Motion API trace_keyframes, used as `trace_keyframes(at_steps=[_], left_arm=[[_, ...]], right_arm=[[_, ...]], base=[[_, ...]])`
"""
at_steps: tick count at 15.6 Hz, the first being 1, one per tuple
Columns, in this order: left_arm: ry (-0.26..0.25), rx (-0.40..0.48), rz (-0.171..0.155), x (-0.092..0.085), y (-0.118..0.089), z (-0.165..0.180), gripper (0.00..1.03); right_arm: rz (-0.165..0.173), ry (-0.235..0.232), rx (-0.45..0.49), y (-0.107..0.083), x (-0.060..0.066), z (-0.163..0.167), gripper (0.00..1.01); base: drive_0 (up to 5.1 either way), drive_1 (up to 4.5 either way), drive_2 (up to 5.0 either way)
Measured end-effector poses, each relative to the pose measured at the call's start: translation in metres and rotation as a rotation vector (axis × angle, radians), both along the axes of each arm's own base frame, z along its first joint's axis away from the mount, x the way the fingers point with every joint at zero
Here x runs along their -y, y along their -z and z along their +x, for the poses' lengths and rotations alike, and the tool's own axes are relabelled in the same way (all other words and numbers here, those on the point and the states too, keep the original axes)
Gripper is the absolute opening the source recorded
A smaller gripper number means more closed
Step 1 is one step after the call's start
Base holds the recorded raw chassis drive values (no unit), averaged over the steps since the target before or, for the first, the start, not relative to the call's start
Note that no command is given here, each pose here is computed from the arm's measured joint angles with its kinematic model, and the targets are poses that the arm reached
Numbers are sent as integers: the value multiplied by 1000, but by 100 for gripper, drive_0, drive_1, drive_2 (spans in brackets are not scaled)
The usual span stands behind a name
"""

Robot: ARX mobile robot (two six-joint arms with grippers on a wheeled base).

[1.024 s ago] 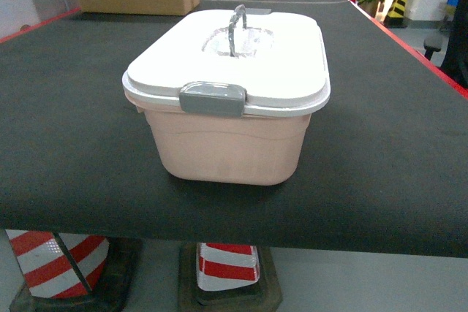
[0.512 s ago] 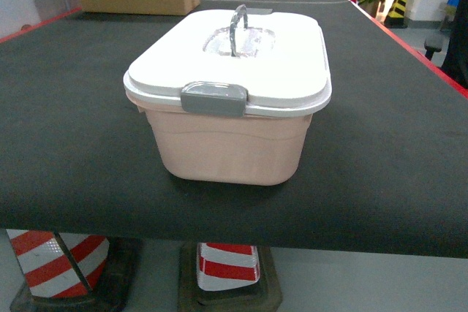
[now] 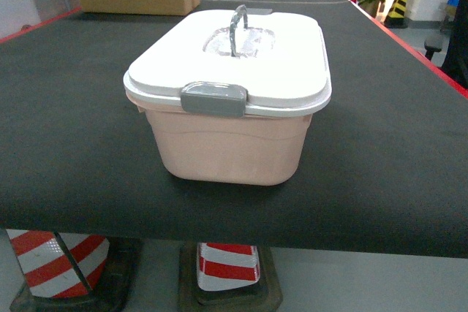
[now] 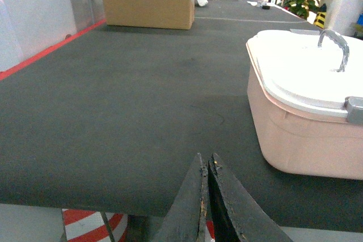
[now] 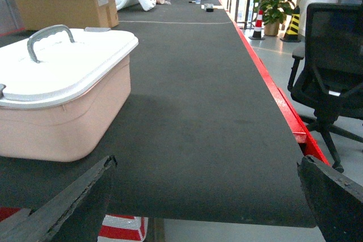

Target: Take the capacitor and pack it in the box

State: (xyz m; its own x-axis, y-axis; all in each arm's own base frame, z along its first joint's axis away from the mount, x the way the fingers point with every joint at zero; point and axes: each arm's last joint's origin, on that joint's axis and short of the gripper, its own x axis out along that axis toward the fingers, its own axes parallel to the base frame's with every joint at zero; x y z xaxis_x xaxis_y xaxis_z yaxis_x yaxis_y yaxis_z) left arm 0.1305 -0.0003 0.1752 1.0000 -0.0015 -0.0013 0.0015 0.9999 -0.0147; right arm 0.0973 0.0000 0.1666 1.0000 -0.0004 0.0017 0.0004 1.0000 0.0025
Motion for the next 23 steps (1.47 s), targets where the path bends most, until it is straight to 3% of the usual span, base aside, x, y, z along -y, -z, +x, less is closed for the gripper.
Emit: trace_keyframes(at_steps=[19, 23], left_arm=[[-2, 0, 1, 0, 8, -33, 2], [-2, 0, 1, 0, 8, -33, 17]], right_arm=[[0, 0, 0, 0, 0, 0, 98], [0, 0, 0, 0, 0, 0, 98]], base=[[0, 0, 0], [0, 0, 0]])
